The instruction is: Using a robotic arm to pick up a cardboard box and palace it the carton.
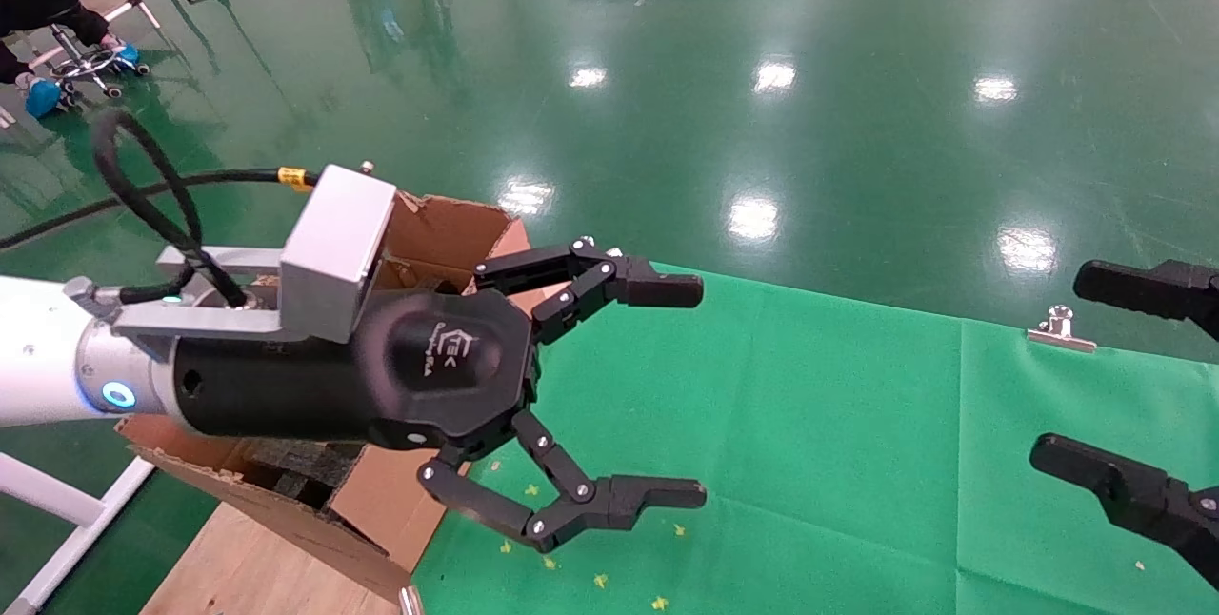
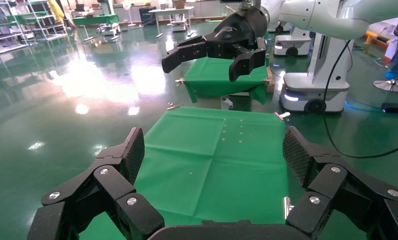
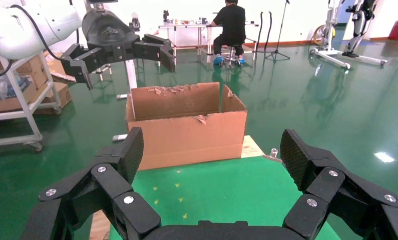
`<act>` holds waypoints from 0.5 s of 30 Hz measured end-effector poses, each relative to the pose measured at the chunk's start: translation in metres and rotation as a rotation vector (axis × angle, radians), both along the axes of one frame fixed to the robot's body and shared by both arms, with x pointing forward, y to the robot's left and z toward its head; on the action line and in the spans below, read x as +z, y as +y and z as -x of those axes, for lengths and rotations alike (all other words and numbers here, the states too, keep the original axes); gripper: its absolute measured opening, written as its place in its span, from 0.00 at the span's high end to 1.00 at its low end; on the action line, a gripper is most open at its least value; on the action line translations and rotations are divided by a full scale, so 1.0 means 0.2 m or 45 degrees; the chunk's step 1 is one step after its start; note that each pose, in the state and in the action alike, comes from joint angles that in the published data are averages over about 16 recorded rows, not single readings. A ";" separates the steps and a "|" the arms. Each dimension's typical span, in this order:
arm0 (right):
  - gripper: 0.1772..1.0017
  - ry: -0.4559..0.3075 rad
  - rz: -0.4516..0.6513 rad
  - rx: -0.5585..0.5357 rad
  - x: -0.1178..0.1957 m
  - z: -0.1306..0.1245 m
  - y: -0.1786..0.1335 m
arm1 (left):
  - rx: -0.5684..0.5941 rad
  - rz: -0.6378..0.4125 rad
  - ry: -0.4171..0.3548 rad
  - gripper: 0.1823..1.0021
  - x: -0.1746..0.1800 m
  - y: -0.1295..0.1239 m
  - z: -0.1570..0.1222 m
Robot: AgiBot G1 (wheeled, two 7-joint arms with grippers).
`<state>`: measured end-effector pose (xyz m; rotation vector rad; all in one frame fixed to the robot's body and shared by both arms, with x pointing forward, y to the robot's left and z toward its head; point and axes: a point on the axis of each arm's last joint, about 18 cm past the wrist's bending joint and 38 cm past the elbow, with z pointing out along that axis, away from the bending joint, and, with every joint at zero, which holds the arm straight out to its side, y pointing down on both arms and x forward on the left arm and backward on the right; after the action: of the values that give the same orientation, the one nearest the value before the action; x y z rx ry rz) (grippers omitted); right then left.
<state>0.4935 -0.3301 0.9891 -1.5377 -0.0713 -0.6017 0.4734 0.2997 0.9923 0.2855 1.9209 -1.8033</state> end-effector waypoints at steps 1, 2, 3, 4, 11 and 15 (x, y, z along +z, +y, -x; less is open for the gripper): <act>0.00 0.000 0.000 0.000 0.00 0.00 0.00 | 0.001 0.000 0.001 0.00 0.00 0.00 0.00; 0.00 0.000 0.000 0.000 0.00 0.00 0.00 | 0.002 -0.001 0.001 0.00 0.00 0.00 0.00; 0.00 0.000 0.000 0.000 0.00 0.00 0.00 | 0.003 -0.001 0.002 0.00 0.00 0.00 0.00; 0.00 0.000 0.000 0.000 0.00 0.00 0.00 | 0.004 -0.002 0.003 0.00 0.00 0.00 0.00; 0.00 0.000 0.000 0.000 0.00 0.00 0.00 | 0.007 -0.003 0.005 0.00 0.00 0.00 -0.01; 0.00 0.000 0.000 0.000 0.00 0.00 0.00 | 0.009 -0.004 0.006 0.00 0.00 0.00 -0.01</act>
<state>0.4935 -0.3301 0.9891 -1.5377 -0.0713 -0.6017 0.4756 0.3001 0.9920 0.2756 1.9256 -1.7988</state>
